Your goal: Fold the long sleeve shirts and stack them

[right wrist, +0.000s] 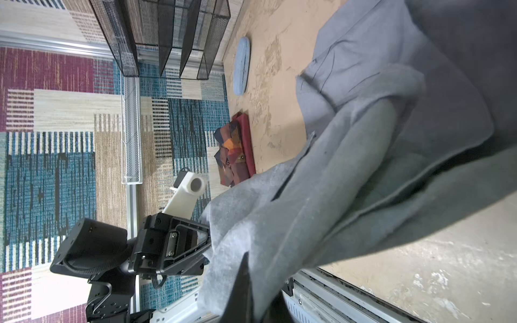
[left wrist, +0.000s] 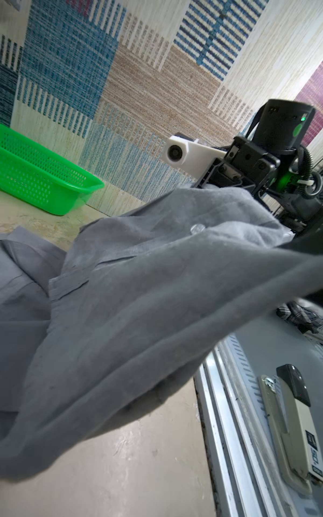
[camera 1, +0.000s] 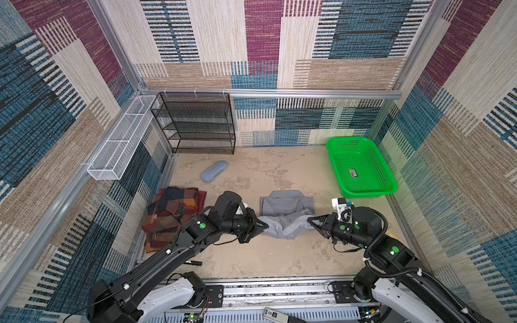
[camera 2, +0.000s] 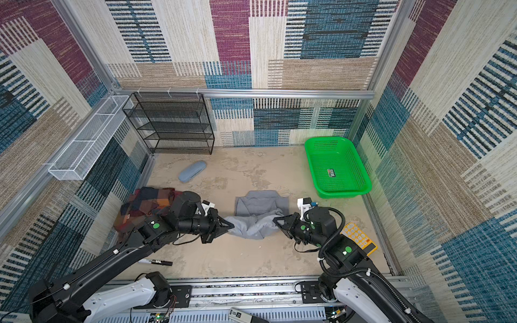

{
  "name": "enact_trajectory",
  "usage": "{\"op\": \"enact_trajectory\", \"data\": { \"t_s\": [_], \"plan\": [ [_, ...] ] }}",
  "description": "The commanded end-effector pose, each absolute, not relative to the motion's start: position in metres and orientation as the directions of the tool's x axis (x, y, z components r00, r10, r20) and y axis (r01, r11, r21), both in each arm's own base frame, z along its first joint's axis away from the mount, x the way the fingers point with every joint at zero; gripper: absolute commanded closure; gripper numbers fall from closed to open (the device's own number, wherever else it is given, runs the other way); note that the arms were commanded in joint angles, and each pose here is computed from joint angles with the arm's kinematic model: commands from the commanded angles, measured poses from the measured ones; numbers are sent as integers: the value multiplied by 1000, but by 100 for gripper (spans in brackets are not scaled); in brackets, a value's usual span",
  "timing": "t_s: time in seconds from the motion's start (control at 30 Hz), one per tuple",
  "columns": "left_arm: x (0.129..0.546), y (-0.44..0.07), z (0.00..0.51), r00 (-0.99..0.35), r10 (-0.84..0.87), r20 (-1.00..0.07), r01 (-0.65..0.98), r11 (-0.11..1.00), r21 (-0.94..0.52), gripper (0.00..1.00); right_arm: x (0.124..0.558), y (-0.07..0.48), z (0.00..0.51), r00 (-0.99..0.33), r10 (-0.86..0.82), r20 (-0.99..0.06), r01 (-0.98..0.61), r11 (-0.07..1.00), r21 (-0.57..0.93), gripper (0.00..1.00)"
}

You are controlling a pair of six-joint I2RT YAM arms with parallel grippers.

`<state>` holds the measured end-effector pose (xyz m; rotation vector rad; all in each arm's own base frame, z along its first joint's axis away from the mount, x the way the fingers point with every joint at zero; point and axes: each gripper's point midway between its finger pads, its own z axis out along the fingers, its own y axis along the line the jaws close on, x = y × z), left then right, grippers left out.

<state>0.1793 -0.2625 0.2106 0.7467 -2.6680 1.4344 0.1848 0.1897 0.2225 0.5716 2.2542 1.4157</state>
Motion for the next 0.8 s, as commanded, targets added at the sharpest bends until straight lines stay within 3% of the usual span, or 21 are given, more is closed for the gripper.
{"op": "enact_trajectory", "data": {
  "t_s": [0.0, 0.33, 0.57, 0.77],
  "plan": [
    [188, -266, 204, -876, -420, 235, -436, 482, -760, 100, 192, 183, 223, -791, 597, -132, 148, 397, 906, 100],
    [223, -292, 165, -868, -354, 348, -492, 520, -698, 100, 215, 185, 193, -755, 646, -111, 224, 413, 883, 100],
    [252, -289, 167, -863, -348, 367, -502, 502, -704, 100, 232, 179, 184, -726, 681, -90, 275, 408, 870, 100],
    [250, -286, 173, -869, -341, 359, -491, 500, -713, 100, 237, 185, 205, -749, 650, -129, 206, 413, 887, 100]
  ]
}}
